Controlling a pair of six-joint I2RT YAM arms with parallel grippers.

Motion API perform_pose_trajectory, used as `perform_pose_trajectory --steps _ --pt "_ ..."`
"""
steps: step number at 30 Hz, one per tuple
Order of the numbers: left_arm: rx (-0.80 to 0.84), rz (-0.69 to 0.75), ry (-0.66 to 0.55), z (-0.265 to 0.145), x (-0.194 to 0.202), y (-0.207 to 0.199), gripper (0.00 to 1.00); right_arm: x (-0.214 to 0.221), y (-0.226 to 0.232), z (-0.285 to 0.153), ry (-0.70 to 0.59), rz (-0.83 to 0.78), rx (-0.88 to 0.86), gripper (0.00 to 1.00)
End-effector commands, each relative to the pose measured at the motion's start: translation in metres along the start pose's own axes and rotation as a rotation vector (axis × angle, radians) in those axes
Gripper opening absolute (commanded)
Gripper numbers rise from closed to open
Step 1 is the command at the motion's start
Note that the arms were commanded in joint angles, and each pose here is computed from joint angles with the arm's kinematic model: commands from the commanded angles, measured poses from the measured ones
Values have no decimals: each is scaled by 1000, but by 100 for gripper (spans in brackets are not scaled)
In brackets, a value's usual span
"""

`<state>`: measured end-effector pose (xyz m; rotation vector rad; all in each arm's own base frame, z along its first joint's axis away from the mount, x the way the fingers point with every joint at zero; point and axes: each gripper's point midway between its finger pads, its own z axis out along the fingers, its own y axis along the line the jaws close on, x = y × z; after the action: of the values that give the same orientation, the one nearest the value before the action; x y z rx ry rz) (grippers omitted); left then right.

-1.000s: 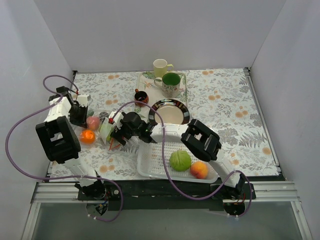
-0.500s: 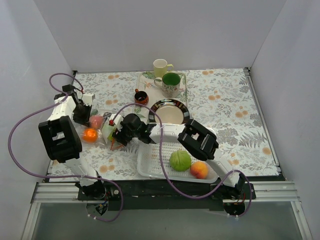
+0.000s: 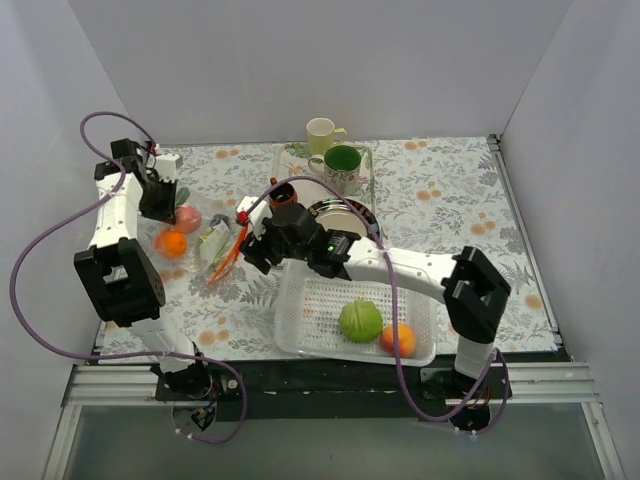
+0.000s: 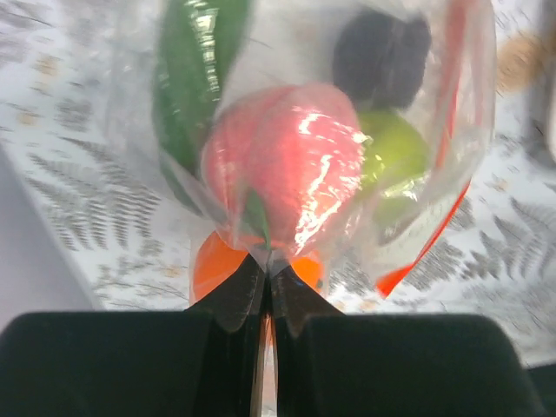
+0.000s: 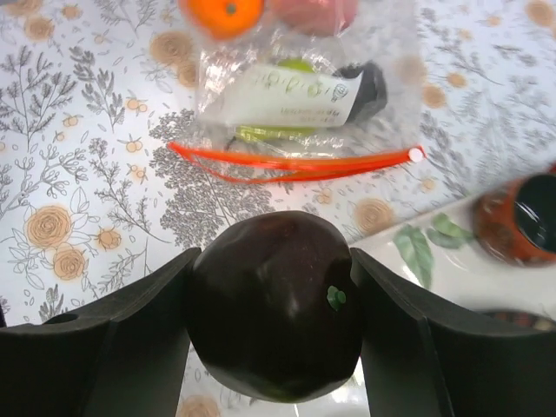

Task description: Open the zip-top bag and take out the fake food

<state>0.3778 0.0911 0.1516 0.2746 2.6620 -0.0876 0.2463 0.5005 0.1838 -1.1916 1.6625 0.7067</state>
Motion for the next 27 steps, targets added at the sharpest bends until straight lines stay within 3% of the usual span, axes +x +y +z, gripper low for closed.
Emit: perform_pose_trajectory --steps 1,6,7,12,15,16,17,20,24,27 --pt "150 -7 99 -5 40 -55 0 28 -22 -45 133 38 152 1" --pt "135 12 134 4 63 -60 0 70 -36 -101 224 52 279 1" --pt "107 21 138 5 65 -55 0 93 -36 -110 271 55 293 1" --pt "-48 67 124 19 65 -23 0 118 -45 -135 315 55 372 1" --pt "-120 94 141 29 68 -7 0 123 -44 -131 344 52 368 51" --pt "-130 96 144 31 69 -5 0 120 -46 -129 348 51 376 85" --pt "-144 100 148 35 69 -1 0 115 -50 -124 350 48 393 98" --pt "-163 110 169 46 79 3 0 99 -58 -113 325 20 422 98" --pt "-199 137 213 62 98 10 0 32 -67 -94 192 -13 425 98" --pt "-201 140 237 71 109 10 0 -8 -57 -71 100 -37 332 98"
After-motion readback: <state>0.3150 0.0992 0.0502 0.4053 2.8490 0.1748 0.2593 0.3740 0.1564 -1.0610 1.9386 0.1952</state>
